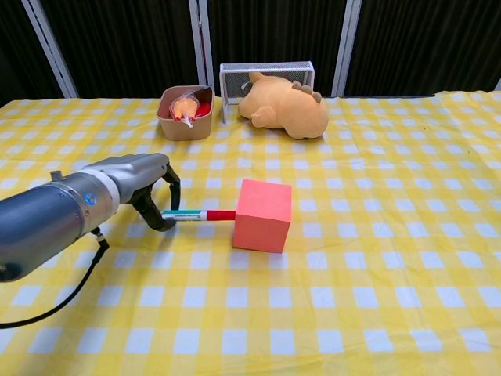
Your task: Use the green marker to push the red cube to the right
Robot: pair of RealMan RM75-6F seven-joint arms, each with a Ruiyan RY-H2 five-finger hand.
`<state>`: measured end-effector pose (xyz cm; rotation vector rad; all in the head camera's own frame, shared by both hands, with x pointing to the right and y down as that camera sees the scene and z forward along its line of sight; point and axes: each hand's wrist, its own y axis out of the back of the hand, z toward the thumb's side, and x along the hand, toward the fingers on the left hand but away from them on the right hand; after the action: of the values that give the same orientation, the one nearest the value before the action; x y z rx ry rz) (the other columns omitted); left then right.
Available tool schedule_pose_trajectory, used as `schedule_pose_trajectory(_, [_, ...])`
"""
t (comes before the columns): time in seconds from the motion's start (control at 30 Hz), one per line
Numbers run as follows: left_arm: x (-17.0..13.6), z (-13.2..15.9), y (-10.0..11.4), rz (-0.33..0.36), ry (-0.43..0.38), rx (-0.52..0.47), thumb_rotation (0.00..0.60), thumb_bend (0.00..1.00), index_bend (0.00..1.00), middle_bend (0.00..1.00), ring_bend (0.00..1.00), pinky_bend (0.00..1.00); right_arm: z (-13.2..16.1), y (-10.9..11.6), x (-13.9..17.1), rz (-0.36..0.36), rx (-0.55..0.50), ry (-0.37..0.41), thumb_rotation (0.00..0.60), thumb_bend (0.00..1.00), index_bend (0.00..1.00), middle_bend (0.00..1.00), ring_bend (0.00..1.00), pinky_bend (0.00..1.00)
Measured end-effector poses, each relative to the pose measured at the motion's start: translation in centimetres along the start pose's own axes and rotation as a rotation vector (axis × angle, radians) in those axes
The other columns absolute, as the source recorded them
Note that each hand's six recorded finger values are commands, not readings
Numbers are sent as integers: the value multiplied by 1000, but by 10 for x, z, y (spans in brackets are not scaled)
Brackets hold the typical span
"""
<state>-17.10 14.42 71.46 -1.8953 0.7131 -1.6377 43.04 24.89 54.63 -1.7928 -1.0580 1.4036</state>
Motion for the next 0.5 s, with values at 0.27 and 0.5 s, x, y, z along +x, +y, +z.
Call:
schedule_pose_trajectory(0.27, [3,27,-5,-11,-29,8,600,458,589,141,7,107,-1,1,0,-1,-4,-3,600,320,0,0,0,0])
schedule_pose_trajectory(0.5, [4,31,-7,-19,-17,25,600,458,590,141,7,107,-2,2,1,-4,-6,-4,600,320,0,0,0,0])
